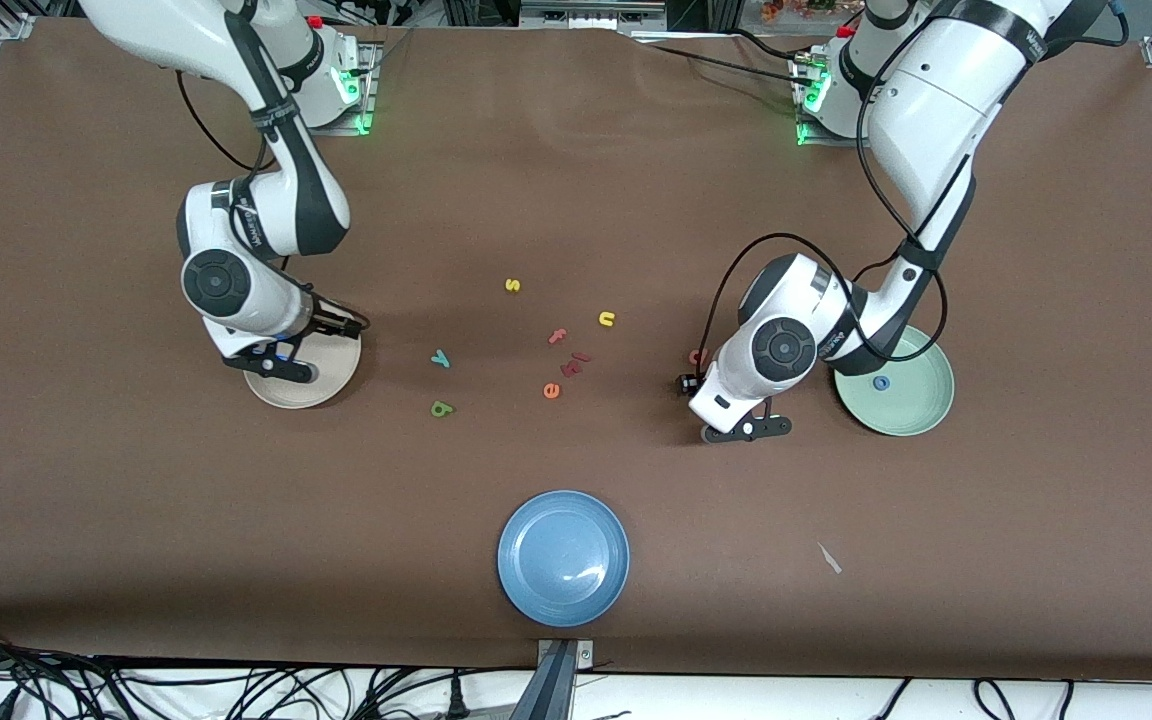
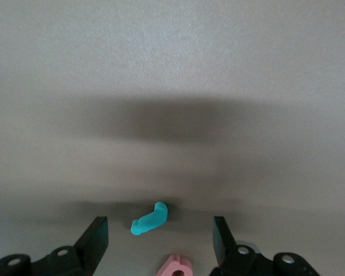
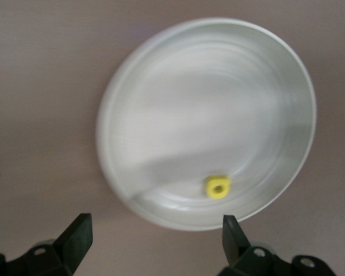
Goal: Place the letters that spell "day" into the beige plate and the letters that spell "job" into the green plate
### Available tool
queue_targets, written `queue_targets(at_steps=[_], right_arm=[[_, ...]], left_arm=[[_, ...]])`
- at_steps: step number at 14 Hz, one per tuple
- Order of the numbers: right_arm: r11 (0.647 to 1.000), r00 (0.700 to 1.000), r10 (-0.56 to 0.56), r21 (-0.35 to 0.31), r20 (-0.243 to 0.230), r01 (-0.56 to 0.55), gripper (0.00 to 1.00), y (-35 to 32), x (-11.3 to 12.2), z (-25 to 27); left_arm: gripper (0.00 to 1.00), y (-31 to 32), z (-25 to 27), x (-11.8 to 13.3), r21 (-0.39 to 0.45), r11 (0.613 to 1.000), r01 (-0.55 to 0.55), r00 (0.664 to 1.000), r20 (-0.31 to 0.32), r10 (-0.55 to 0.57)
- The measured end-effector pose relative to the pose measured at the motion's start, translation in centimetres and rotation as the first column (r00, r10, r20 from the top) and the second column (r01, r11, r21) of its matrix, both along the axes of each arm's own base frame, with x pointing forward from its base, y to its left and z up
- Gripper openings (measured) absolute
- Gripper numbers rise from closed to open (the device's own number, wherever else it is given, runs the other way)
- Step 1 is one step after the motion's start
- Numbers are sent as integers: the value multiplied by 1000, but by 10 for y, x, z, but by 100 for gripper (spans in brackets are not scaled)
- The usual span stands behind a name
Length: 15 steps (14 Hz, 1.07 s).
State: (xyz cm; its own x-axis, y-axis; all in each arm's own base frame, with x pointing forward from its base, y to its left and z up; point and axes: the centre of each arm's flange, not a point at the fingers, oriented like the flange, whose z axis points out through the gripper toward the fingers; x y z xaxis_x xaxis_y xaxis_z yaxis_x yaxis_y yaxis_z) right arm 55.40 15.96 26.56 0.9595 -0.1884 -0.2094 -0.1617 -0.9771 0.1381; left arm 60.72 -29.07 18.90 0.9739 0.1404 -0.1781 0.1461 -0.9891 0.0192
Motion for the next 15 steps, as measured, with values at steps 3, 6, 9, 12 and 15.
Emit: queue_targets(at_steps=[3, 6, 9, 12, 15], right_arm=[[998, 998, 61, 15, 14, -62, 100, 48, 25, 42], [996, 995, 85, 13, 50, -86, 100, 81, 54, 35], [998, 997, -53, -33, 61, 55, 100, 111, 50, -4], [970, 959, -235, -31, 161, 243, 100, 155, 34, -40], [949, 939, -298, -49, 171, 310, 88, 166, 13, -71]], left_arm=[[76, 1, -15, -3, 15, 1000, 14, 1000, -14, -14], [70, 2, -23, -4, 25, 999, 25, 1000, -19, -24], [37, -2, -18, -2, 18, 999, 27, 1000, -10, -27], [13, -2, -17, -1, 19, 999, 27, 1000, -9, -27], [13, 2, -15, 2, 19, 1000, 19, 1000, -6, -19]])
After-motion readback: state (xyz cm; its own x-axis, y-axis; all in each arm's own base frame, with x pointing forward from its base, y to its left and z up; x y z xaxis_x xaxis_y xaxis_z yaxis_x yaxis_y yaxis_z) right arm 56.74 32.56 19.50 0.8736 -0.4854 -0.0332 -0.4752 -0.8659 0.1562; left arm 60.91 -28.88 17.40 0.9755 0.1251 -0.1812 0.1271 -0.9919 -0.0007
